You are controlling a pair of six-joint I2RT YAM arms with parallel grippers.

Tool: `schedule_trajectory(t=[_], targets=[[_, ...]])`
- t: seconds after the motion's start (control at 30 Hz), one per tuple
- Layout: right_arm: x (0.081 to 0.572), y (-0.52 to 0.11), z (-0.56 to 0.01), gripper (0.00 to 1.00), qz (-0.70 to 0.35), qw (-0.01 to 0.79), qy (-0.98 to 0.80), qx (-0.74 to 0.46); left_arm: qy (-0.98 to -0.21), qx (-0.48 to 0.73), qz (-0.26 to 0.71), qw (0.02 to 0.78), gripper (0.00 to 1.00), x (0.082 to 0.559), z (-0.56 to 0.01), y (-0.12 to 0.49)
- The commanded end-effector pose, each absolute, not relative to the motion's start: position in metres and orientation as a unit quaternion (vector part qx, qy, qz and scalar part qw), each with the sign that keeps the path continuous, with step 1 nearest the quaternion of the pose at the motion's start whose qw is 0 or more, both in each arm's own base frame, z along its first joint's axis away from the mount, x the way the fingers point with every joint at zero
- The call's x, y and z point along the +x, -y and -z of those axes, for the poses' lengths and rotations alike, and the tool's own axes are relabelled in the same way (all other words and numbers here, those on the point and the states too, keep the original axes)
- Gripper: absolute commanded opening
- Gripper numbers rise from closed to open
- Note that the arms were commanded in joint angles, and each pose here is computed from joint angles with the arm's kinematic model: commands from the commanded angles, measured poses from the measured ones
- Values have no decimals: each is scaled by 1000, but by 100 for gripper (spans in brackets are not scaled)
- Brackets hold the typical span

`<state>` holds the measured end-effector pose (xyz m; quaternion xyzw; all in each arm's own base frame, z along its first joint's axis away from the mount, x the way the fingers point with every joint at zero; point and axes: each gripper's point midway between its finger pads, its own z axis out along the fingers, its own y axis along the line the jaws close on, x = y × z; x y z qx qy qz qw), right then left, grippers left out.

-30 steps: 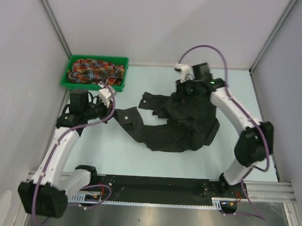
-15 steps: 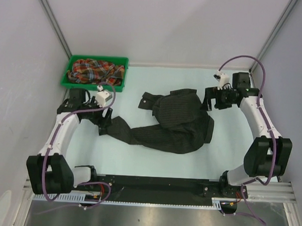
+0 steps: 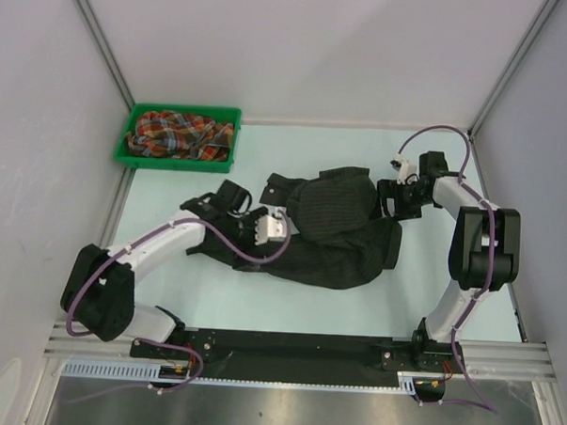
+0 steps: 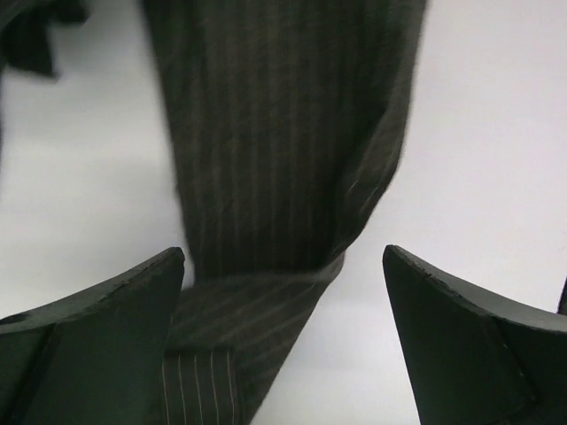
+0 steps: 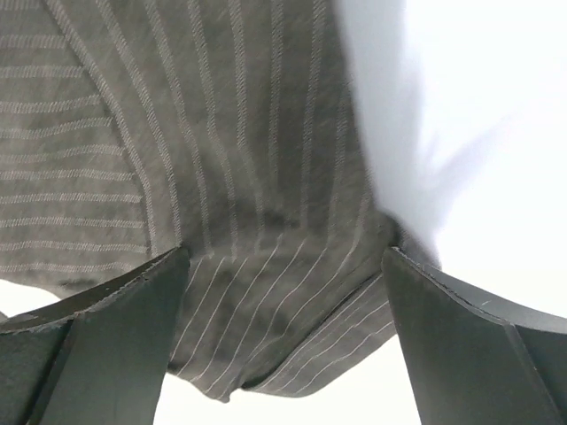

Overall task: Fold and stack the long sleeve shirts
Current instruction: Move the shirt to the center of the board, then flatten the shirt out

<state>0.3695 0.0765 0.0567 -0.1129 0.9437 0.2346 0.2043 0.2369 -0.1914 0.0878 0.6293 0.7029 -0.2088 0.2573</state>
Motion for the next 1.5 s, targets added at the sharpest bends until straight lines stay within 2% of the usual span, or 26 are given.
schedule_trajectory(t=[0.0, 0.1, 0.13, 0.17, 0.23, 0.27, 0.3, 0.33, 0.37, 0.4, 0.43, 0.5, 0.53, 0.57, 0.63, 0.73, 0.77, 0.8, 0.83, 0.87, 0.9, 0.93, 1.0, 1.13, 1.37, 1.47], targets=[[405, -76, -65, 96, -238, 250, -932, -110, -624, 723, 160, 250, 99, 223, -61, 219], [399, -83, -53, 92, -264, 225, -931, -113, -623, 739, 147, 208, 82, 209, -41, 214], [395, -85, -47, 90, -269, 215, -932, -112, -622, 742, 153, 199, 73, 203, -39, 213], [391, -85, -44, 88, -273, 209, -932, -116, -619, 743, 158, 198, 56, 197, -42, 213], [384, -85, -41, 85, -283, 203, -930, -116, -604, 756, 175, 183, 37, 175, -46, 216], [377, -85, -40, 83, -285, 199, -931, -116, -597, 762, 179, 175, 11, 165, -46, 216], [373, -82, -40, 80, -288, 196, -931, -114, -592, 765, 183, 175, 4, 154, -53, 216], [368, -80, -41, 69, -291, 191, -931, -113, -568, 782, 192, 170, 1, 135, -57, 224], [361, -79, -44, 64, -295, 188, -930, -114, -555, 791, 197, 164, 0, 122, -59, 224], [351, -75, -46, 58, -297, 178, -930, -120, -542, 798, 203, 169, 0, 108, -69, 225], [345, -65, -47, 44, -293, 175, -933, -116, -510, 815, 222, 162, 0, 84, -75, 233], [327, -52, -52, 30, -285, 165, -937, -117, -490, 815, 265, 157, 0, 56, -96, 241], [323, -36, -53, 10, -276, 169, -939, -117, -479, 809, 303, 155, 0, 43, -108, 246], [319, -26, -54, 1, -265, 167, -943, -114, -473, 805, 317, 165, 0, 42, -124, 254], [314, -5, -62, 0, -253, 173, -946, -108, -490, 804, 298, 155, 5, 49, -127, 252], [318, 9, -73, 0, -243, 179, -948, -104, -554, 747, 302, 211, 38, 111, -150, 255], [320, 8, -78, 6, -253, 184, -945, -100, -577, 720, 313, 225, 53, 139, -158, 261], [324, 5, -84, 18, -262, 190, -941, -97, -628, 672, 300, 253, 57, 186, -161, 247], [332, 2, -92, 44, -269, 204, -936, -96, -647, 651, 297, 264, 68, 212, -165, 242], [337, -9, -99, 60, -290, 209, -930, -85, -662, 631, 298, 272, 81, 247, -166, 245], [345, -14, -102, 81, -295, 220, -926, -85, -694, 592, 291, 288, 89, 279, -168, 229], [352, -20, -105, 87, -300, 224, -923, -85, -706, 576, 288, 296, 99, 299, -167, 225], [365, -40, -106, 94, -309, 231, -918, -92, -738, 534, 246, 332, 99, 360, -163, 215], [384, -68, -96, 99, -297, 236, -919, -111, -755, 512, 182, 366, 99, 435, -153, 212], [403, -104, -64, 99, -270, 230, -925, -135, -806, 466, 132, 340, 98, 483, -93, 217], [398, -113, -55, 83, -273, 218, -926, -144, -813, 468, 130, 321, 97, 478, -73, 227]])
